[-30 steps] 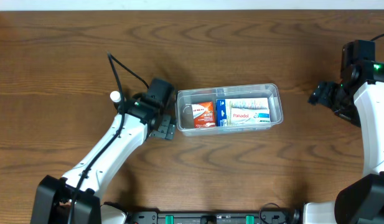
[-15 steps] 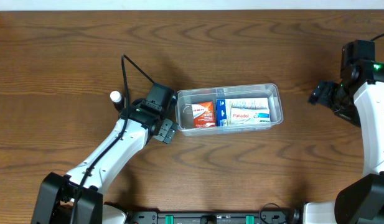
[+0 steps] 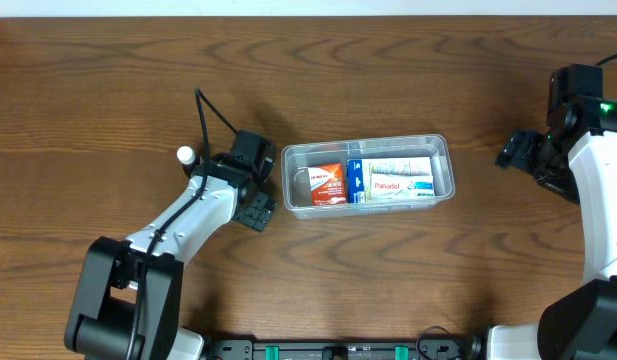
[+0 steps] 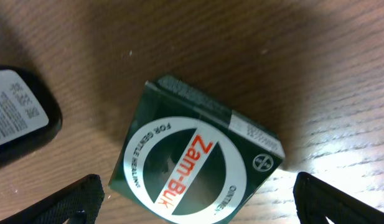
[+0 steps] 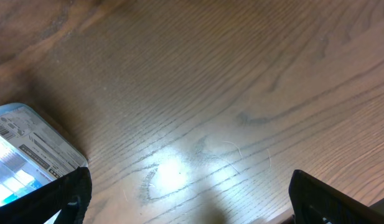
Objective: Pack container
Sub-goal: 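Lower the left gripper onto the green Zam-Buk tin and grasp it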
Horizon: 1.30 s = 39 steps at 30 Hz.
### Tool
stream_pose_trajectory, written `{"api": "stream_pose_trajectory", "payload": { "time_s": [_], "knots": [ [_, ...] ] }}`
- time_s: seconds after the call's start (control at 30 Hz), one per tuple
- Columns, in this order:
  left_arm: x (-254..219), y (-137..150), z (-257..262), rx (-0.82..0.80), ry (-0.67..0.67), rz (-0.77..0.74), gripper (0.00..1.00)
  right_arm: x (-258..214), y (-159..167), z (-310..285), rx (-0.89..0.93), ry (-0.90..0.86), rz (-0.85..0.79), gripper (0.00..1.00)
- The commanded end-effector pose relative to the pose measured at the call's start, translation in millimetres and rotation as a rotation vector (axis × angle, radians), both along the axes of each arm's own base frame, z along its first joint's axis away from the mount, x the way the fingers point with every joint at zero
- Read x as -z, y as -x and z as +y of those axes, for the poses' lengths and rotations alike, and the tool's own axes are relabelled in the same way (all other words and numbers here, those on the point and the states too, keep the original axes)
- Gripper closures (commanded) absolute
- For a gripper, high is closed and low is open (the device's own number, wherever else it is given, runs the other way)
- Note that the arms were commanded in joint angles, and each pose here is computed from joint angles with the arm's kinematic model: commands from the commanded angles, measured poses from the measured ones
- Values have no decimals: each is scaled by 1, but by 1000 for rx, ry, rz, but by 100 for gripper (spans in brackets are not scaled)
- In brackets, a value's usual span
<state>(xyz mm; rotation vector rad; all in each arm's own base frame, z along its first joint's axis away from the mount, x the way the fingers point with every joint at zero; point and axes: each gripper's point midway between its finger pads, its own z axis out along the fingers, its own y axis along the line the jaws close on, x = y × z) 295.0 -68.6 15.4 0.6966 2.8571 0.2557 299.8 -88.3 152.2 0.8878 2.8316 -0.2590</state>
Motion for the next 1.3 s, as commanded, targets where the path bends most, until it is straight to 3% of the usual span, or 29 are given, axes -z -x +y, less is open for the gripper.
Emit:
{"api": "stream_pose_trajectory", "payload": {
  "time_s": [0.0,0.97,1.2,1.27],
  "knots": [
    [3,0,-4,15,26,10,2,-1,1,-3,11,6,-3,1],
    [2,-13,14,-50,77,-16,2,-1,1,-3,11,6,-3,1],
    [3,-9,1,-41,150,10,0,-1,1,-3,11,6,-3,1],
    [4,-8,2,-47,149,15,4,-1,1,-3,11,6,-3,1]
  ]
}}
